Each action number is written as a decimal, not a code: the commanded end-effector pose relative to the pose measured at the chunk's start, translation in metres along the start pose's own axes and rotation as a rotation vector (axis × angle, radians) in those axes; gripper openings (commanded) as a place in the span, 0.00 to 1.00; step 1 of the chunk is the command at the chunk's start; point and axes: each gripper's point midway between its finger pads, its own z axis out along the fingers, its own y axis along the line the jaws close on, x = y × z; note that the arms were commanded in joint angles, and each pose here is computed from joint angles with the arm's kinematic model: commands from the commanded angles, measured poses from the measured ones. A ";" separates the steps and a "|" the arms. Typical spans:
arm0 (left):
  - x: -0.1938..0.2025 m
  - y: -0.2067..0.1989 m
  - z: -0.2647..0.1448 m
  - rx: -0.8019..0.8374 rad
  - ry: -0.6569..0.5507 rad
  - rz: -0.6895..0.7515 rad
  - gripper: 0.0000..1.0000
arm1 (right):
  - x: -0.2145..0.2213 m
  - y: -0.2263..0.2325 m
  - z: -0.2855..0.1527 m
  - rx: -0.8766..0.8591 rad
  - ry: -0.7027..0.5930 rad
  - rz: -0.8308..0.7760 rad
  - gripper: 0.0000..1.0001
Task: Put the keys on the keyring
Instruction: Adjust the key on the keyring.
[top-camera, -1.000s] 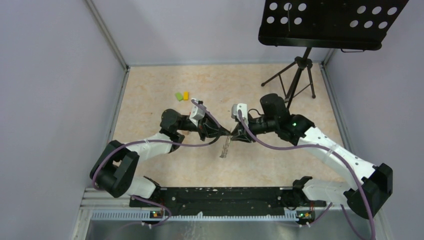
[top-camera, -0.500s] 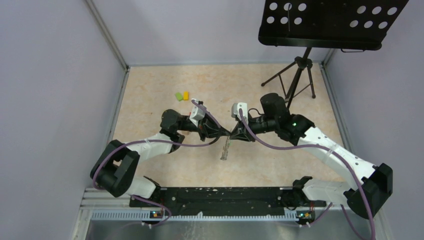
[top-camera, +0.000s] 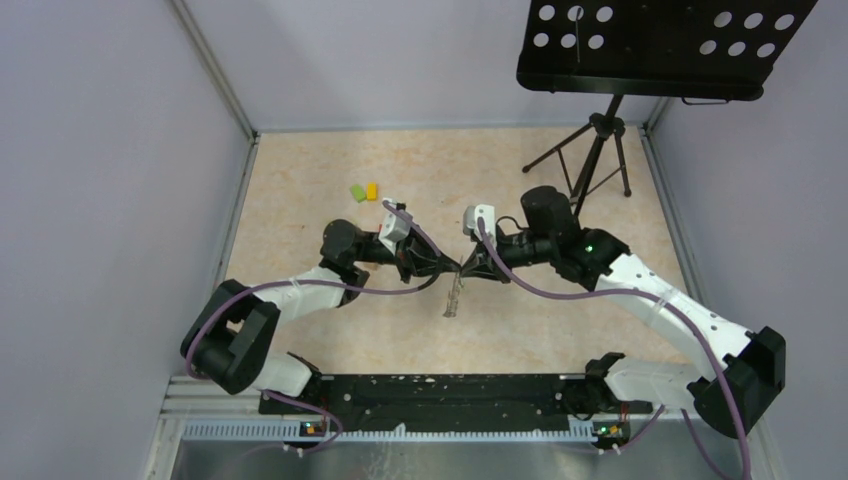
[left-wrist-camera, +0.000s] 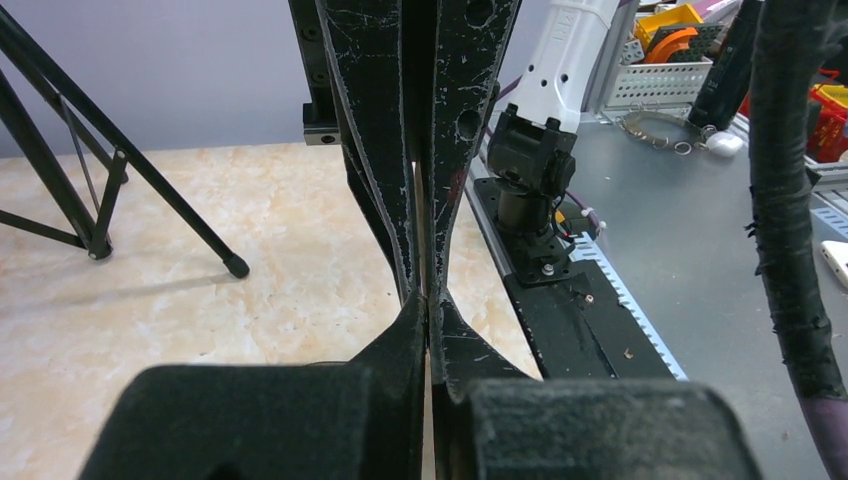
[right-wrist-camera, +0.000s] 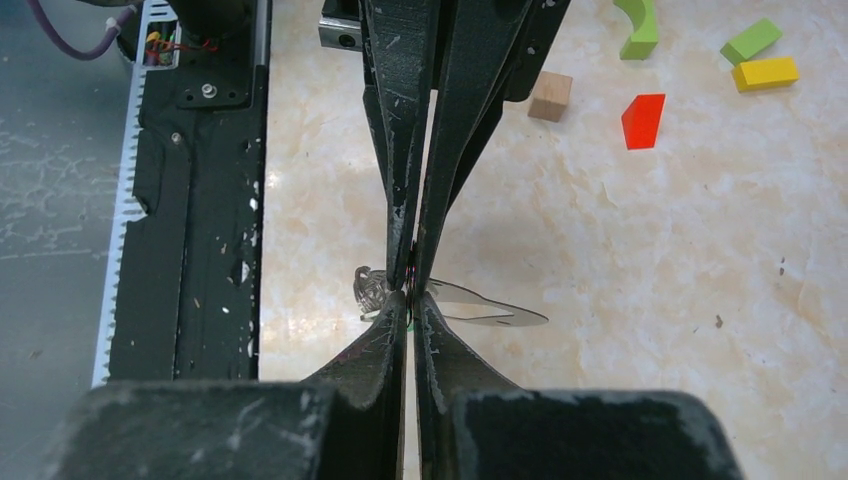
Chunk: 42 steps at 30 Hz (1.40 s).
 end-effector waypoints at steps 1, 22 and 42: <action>-0.002 -0.004 -0.003 0.028 -0.003 0.066 0.00 | -0.009 -0.013 -0.015 0.073 0.026 -0.074 0.00; 0.010 0.005 -0.004 0.034 0.043 0.173 0.27 | 0.002 -0.020 -0.016 0.087 0.232 -0.072 0.00; 0.016 0.026 0.009 -0.048 0.043 0.176 0.36 | -0.001 -0.020 -0.008 0.091 0.171 -0.047 0.00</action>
